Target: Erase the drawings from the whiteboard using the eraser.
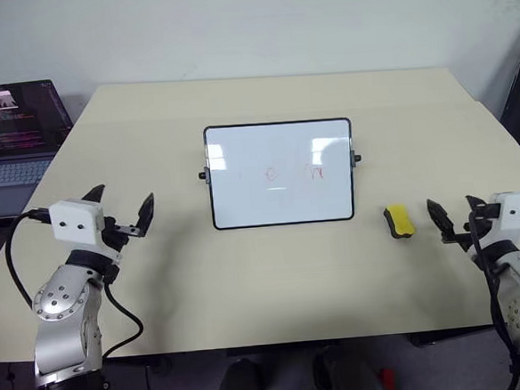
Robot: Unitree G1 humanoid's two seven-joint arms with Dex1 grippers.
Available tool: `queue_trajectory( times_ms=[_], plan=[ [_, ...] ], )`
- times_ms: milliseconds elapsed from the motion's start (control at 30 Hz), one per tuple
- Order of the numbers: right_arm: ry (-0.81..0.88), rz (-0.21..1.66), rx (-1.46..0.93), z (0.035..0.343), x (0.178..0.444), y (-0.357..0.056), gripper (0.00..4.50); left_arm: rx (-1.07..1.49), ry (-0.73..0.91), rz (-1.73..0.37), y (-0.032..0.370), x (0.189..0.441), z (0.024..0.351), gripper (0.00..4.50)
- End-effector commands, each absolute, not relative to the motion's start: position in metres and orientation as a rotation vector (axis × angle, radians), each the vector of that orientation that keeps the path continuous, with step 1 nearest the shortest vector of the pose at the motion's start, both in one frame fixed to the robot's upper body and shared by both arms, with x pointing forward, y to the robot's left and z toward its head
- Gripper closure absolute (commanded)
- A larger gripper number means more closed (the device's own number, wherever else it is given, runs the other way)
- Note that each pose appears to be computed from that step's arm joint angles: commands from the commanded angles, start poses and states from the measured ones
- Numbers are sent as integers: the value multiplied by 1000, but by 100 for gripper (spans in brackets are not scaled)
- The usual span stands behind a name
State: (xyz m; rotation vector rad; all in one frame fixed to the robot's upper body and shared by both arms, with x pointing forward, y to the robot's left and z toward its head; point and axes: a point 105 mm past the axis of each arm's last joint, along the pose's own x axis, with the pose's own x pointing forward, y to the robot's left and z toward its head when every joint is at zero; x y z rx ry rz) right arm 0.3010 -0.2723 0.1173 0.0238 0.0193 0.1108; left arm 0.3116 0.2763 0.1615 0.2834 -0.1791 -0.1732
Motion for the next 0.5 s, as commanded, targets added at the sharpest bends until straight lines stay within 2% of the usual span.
queue_trajectory(
  times_ms=[33,133,367,500],
  plan=[
    [-39,195,29,141,296,-264,2,299,-177,-285,265,312,172,0],
    [4,272,73,141,291,-256,2,283,-146,-369,258,313,170,0],
    [113,438,189,151,277,-213,2,249,-105,-764,196,297,183,0],
    [151,373,85,149,286,-205,2,305,-68,-1023,156,278,188,0]
  ],
)
